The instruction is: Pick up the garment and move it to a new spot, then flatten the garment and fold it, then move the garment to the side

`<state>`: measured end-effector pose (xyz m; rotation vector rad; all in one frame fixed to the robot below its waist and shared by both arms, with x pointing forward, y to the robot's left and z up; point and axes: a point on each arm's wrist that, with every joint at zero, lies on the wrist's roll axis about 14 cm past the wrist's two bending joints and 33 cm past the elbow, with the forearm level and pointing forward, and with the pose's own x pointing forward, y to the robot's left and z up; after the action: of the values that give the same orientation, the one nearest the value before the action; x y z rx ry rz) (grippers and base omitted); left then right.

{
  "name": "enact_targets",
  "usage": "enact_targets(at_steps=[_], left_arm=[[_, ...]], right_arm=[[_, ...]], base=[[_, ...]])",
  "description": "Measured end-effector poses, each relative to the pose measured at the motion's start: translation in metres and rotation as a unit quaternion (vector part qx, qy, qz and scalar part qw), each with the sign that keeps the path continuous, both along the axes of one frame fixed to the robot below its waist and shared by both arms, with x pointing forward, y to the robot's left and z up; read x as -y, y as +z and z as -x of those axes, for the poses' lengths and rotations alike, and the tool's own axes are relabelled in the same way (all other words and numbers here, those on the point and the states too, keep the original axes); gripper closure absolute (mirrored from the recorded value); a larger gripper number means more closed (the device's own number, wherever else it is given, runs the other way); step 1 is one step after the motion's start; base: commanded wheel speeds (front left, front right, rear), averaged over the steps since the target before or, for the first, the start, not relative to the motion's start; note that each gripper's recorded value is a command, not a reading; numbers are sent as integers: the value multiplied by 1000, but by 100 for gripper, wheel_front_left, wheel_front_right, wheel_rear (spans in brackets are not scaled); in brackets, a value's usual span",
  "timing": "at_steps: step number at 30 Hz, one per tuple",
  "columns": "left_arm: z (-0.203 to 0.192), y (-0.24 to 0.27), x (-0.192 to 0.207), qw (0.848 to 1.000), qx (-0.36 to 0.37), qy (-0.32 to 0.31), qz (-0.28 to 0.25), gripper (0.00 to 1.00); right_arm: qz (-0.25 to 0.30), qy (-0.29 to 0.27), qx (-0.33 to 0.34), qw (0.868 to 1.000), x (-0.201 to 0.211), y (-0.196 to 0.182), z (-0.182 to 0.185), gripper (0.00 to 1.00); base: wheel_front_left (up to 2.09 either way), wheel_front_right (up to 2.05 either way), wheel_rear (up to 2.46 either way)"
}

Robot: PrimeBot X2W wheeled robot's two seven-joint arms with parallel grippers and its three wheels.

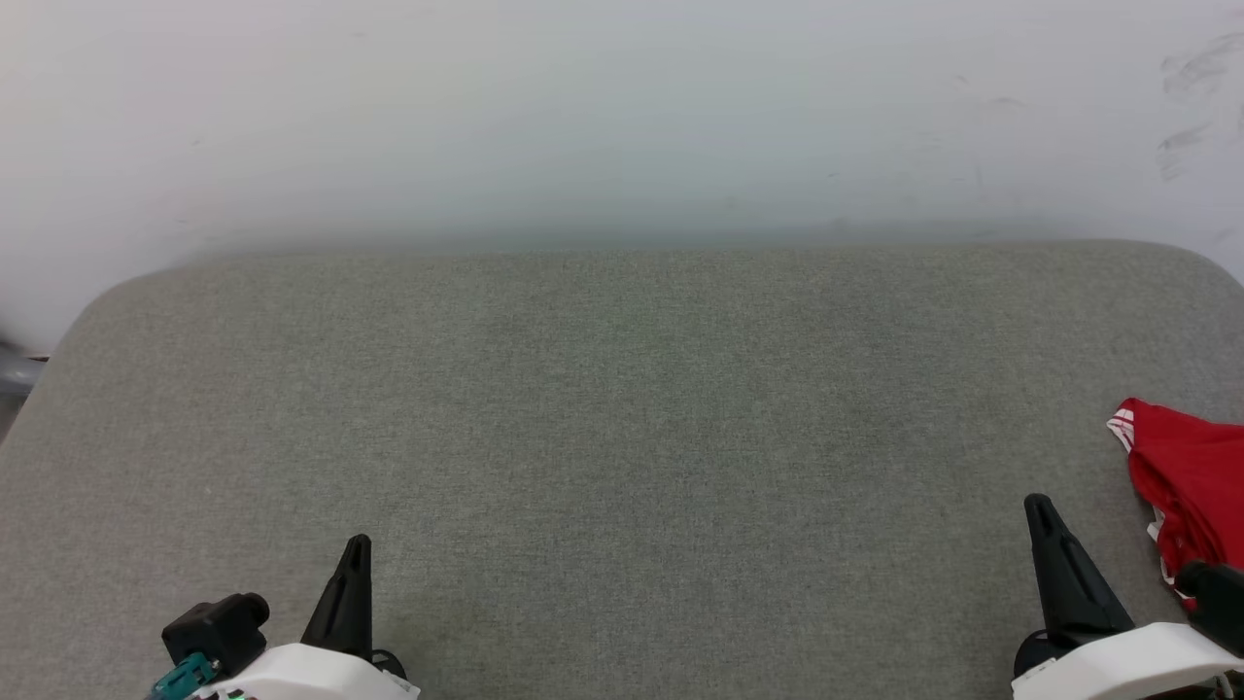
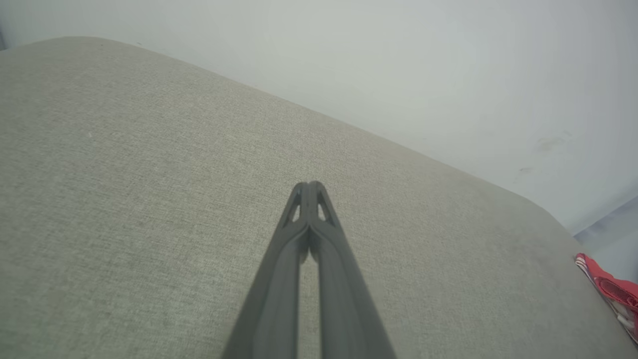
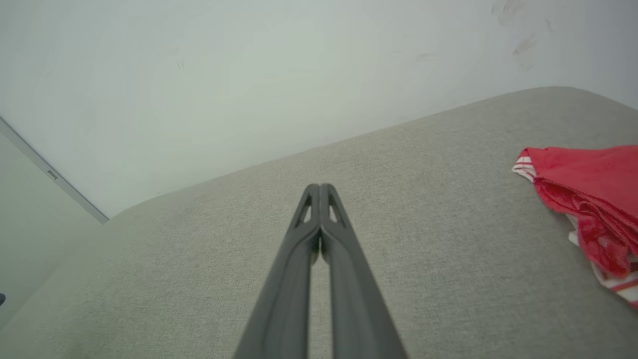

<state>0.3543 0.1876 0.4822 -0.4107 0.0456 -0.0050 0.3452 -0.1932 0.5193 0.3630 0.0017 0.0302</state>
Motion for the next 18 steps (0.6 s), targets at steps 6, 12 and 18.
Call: enact_targets(at_steps=[6,12,18], left_arm=[[-2,-1,-4,999,-9,10,48,100],[-5,-1,-5,995,-13,16,95,100],[-7,-2,-7,990,-19,24,139,100]], right_arm=[[-53,0,-1,999,0,-1,-4,100],[-102,0,-5,995,0,-4,-6,100],[-147,-1,-3,989,1,-3,-10,100]], base=[[0,0,0],[0,0,0],[0,0,0]])
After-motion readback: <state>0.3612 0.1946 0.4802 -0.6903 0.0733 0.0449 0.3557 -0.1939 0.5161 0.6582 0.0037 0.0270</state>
